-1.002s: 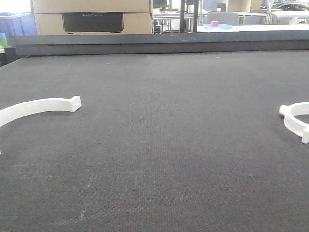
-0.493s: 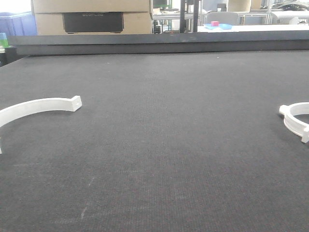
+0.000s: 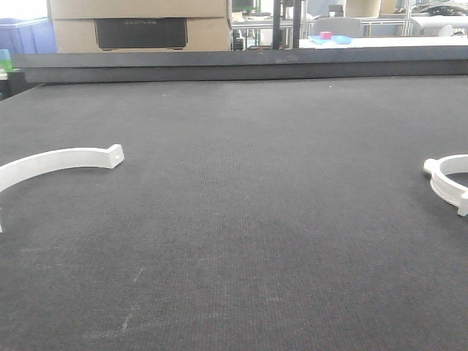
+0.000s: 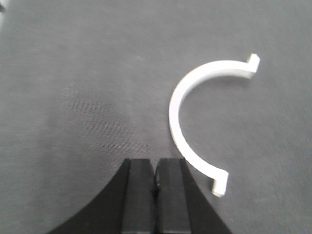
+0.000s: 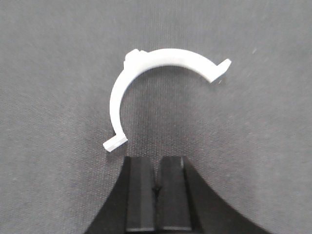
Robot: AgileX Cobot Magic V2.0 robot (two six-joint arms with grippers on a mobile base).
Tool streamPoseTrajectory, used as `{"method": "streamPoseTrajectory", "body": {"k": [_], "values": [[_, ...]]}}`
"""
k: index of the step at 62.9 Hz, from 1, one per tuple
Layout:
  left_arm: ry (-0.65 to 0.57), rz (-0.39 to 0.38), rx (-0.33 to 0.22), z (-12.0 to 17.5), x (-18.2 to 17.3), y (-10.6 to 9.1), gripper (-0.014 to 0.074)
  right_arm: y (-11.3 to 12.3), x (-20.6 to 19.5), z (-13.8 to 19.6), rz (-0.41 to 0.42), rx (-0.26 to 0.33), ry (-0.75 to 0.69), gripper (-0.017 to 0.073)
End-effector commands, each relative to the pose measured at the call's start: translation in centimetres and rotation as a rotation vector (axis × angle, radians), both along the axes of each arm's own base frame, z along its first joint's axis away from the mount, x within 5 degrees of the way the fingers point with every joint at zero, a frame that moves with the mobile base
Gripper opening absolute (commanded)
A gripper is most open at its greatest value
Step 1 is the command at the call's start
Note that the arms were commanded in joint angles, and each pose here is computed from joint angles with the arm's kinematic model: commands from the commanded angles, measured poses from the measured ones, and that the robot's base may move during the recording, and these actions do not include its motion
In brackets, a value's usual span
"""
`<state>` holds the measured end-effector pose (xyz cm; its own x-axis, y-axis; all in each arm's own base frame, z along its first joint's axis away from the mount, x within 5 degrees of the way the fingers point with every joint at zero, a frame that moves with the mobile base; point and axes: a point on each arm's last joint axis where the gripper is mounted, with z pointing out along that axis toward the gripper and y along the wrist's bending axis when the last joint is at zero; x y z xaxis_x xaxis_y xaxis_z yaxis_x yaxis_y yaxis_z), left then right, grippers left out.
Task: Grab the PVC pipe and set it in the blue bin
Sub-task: 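Close the left and right grippers on the ends of the white clamps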
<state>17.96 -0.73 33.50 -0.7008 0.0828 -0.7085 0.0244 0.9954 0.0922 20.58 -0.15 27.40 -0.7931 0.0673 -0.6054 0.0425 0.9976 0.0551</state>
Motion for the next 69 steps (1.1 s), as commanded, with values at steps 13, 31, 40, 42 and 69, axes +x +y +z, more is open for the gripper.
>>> {"method": "streamPoseTrajectory", "body": {"k": [13, 31, 40, 42, 69], "values": [[0.219, -0.004, -0.031, -2.2, 3.5, -1.1, -0.0111, -0.2, 3.9, -0.3, -0.057, 0.047, 0.196, -0.0146], [0.193, -0.008, -0.099, -2.5, 4.7, -1.7, -0.0111, 0.6, 9.1, 0.9, -0.168, 0.027, 0.341, -0.0146], [0.180, -0.009, -0.100, -2.5, 4.8, -1.8, -0.0111, 2.5, 11.5, 0.0, -0.135, 0.015, 0.388, -0.0146], [0.180, -0.009, -0.100, -2.5, 4.8, -1.8, -0.0111, 2.8, 12.0, -0.3, -0.140, 0.019, 0.397, -0.0144], [0.187, -0.008, -0.121, -2.5, 4.8, -1.9, -0.0111, 3.5, 14.8, -4.2, -0.161, 0.077, 0.472, 0.0245]]}}
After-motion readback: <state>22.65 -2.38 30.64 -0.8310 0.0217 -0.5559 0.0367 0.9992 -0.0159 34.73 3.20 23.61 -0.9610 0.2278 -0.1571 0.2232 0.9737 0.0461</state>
